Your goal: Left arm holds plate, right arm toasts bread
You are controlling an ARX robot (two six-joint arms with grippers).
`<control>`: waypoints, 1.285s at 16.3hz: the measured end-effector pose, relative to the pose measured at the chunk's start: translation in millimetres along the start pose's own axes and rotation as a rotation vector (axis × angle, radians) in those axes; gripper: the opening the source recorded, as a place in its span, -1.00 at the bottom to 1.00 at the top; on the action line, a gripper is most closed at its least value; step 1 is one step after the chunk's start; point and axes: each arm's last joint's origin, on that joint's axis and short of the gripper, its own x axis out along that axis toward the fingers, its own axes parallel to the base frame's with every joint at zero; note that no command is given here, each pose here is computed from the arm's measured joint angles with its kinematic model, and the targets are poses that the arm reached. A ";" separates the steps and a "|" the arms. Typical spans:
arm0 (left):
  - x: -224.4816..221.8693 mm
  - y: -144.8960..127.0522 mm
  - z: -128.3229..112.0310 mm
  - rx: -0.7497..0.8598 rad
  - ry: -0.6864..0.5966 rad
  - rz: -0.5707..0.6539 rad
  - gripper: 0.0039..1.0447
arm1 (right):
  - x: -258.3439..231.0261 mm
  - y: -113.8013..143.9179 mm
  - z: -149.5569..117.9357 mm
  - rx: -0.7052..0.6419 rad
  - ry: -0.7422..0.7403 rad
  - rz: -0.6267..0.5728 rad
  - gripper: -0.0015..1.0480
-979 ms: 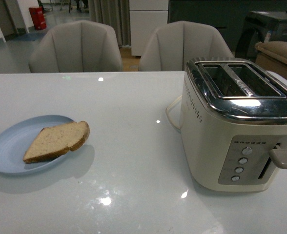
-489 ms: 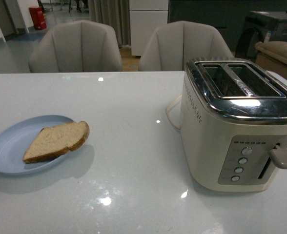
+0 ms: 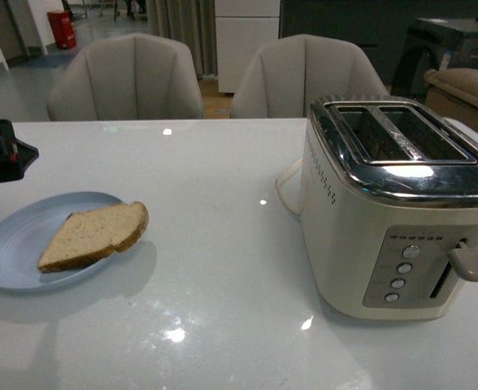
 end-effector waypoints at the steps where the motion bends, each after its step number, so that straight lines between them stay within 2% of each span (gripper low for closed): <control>1: 9.4 8.6 -4.0 -0.006 0.018 0.009 0.88 | 0.0 0.0 0.0 0.000 0.000 0.000 0.88; 3: 29.2 31.1 -10.2 -0.017 0.044 0.038 0.88 | 0.0 0.0 0.0 0.000 0.000 0.000 0.88; 6: 40.6 45.6 -16.5 -0.037 0.047 0.051 0.88 | 0.0 0.0 0.0 0.000 0.000 0.000 0.88; 10: 54.1 52.7 -45.2 -0.048 0.075 0.053 0.88 | 0.0 0.0 0.0 0.000 0.000 0.000 0.88; 12: 57.9 56.7 -55.6 -0.035 0.043 0.047 0.88 | 0.0 0.0 0.0 0.000 0.000 0.000 0.88; 15: 55.8 70.5 -74.8 -0.055 0.055 0.066 0.88 | 0.0 0.0 0.0 0.000 0.000 0.000 0.88; 21: 52.4 73.3 -89.1 -0.056 0.051 0.060 0.88 | 0.0 0.0 0.0 0.000 0.000 0.000 0.88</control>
